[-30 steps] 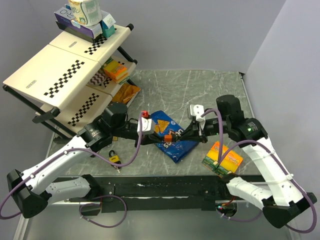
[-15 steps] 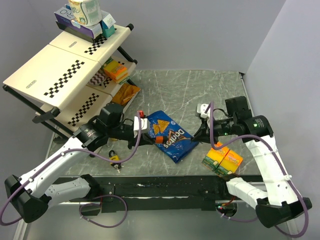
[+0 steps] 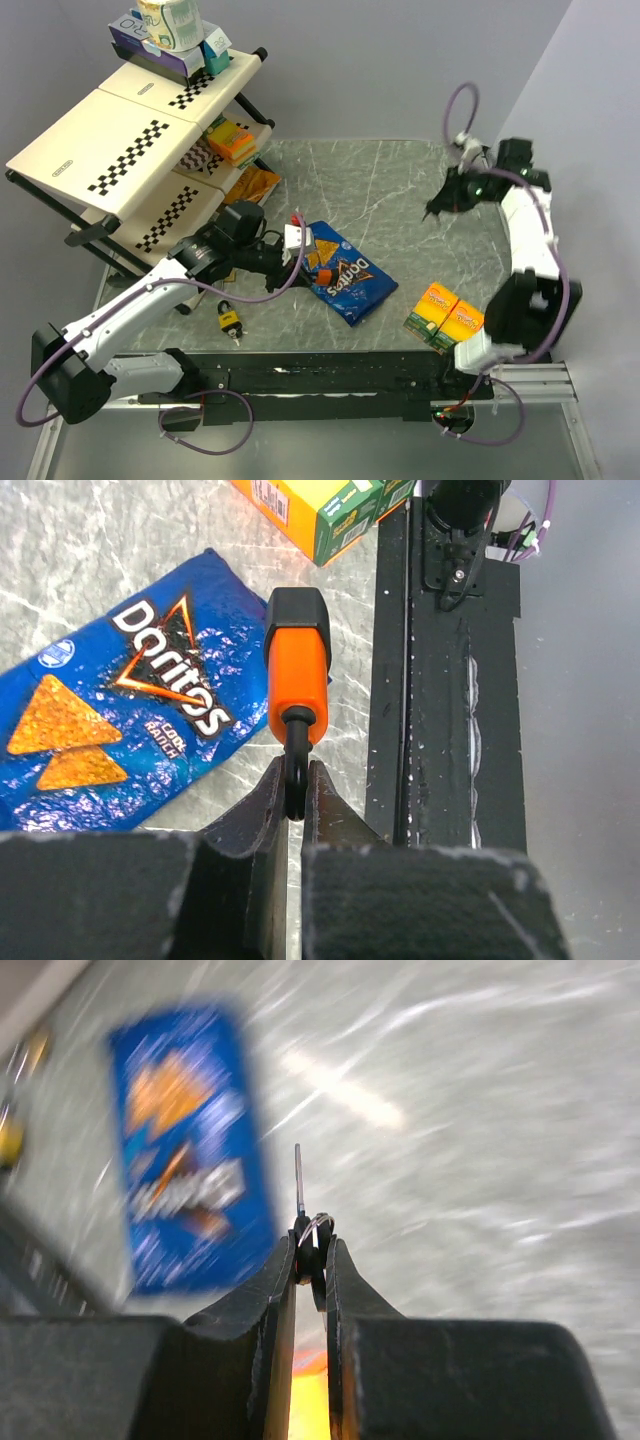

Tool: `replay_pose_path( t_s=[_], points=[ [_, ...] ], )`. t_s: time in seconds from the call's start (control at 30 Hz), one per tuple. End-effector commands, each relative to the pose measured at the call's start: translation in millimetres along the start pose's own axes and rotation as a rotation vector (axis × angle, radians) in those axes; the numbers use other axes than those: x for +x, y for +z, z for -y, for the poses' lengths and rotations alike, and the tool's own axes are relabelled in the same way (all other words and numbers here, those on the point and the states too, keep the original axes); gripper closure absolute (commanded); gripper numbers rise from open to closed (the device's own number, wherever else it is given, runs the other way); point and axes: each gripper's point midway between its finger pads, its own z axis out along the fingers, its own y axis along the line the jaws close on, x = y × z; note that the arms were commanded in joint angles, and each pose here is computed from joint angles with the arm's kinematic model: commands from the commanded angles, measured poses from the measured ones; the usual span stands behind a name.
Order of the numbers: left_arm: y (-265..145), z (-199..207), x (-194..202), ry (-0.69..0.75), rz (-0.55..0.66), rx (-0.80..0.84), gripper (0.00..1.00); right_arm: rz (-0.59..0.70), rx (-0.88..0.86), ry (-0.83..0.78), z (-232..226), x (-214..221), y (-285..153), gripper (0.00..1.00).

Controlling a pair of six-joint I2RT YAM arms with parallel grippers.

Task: Lock with the key
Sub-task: Place the key at the center of the board.

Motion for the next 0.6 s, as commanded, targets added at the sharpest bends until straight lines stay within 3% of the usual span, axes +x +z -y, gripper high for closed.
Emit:
replay_pose_path(
  t_s=[0.0, 0.27, 0.57],
  points=[
    [-6, -2, -41, 0.057, 0.107, -0.009, 0.99, 0.122, 0.11, 0.154, 82, -53, -3, 1.0],
    [3, -8, -39, 0.033, 0.116, -0.002, 0.99, 0.096, 0.317, 0.269, 201, -51, 28, 1.0],
    [4, -7, -31, 0.018, 0.098, 0.002, 0.99, 0.071, 0.396, 0.314, 268, -33, 59, 1.0]
  ],
)
